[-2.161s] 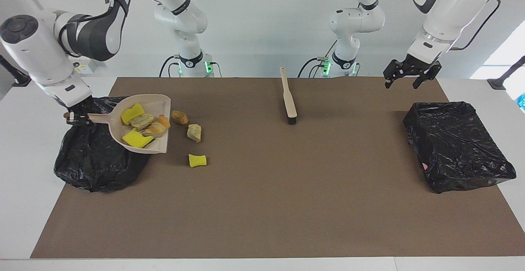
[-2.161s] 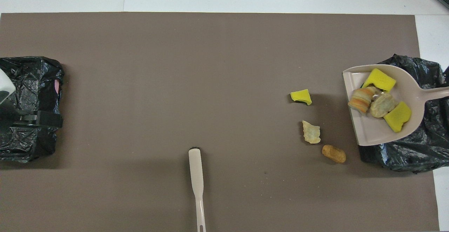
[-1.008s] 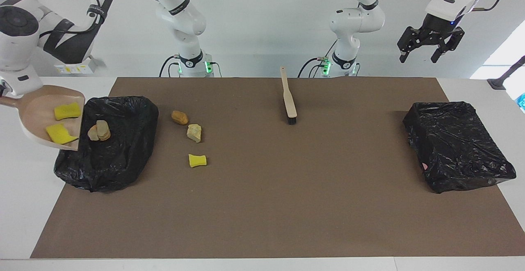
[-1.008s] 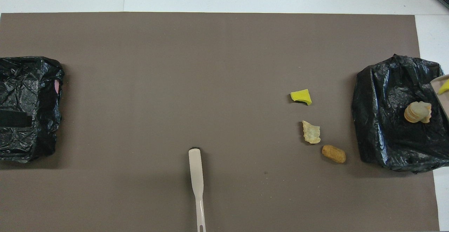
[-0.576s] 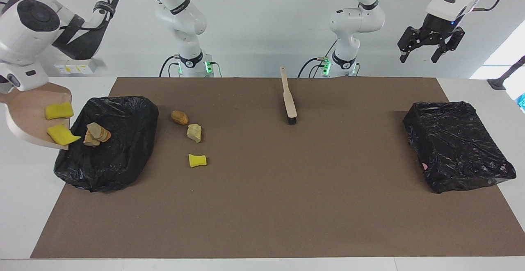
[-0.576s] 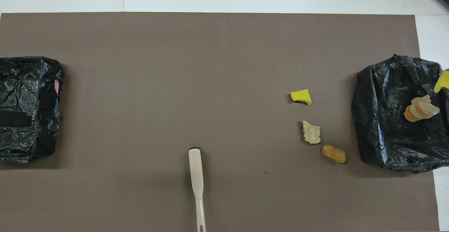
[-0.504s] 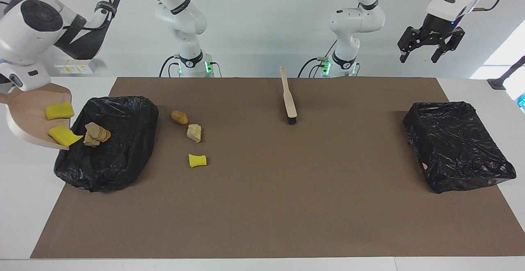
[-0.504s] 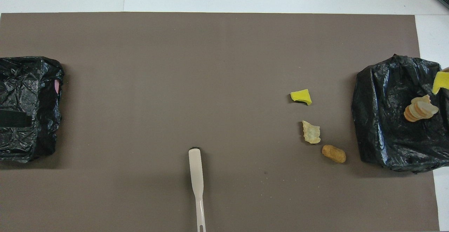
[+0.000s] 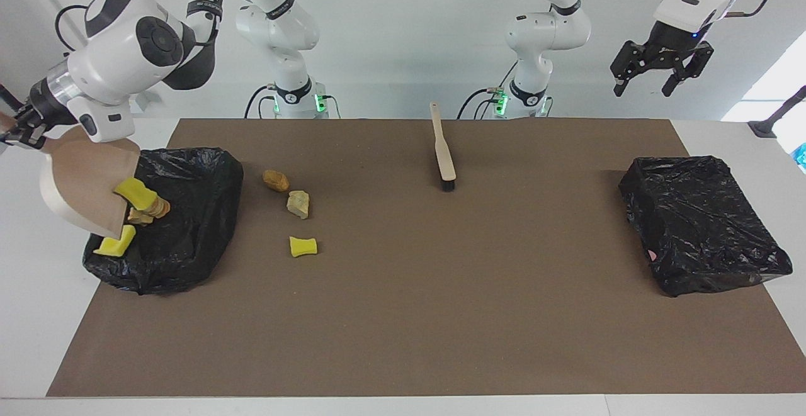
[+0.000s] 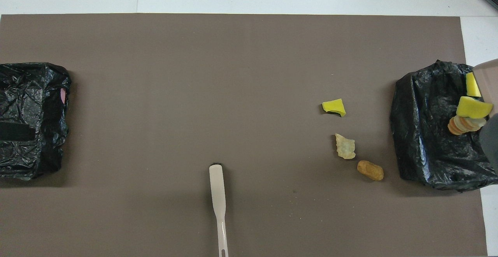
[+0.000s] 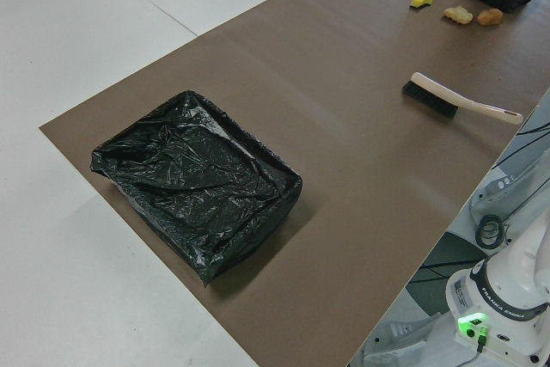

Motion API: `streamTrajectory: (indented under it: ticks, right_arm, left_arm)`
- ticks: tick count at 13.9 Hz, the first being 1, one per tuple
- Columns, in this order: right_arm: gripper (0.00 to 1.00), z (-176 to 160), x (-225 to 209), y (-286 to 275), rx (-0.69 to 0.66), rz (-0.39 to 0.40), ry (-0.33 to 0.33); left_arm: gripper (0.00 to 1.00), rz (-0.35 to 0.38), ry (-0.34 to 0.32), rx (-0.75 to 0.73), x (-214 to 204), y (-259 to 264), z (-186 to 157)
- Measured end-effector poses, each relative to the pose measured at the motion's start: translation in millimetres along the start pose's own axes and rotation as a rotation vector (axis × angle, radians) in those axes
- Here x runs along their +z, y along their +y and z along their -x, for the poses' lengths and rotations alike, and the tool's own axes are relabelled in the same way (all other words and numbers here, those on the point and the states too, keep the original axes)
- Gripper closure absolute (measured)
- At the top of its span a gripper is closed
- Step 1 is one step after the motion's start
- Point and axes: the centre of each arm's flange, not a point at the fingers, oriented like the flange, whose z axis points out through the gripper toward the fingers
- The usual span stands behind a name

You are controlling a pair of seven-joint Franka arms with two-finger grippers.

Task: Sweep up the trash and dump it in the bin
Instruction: 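Tip the dustpan over the black bag to empty the scraps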

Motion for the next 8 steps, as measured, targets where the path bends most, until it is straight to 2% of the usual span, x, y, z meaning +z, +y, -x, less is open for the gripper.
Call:
streamTrajectory:
  ticks: [3, 8]
  right_arm:
    - [0.68, 11, -1, -8, 0.013, -0.002, -0.022]
    - [0.68, 48, -19, -18, -0.004, 0.021, -0.047]
  left_arm:
    - [0.0, 0.0, 0.0, 0.0, 0, 0, 0]
    - [0.0, 0.0, 0.0, 0.0, 0, 0, 0]
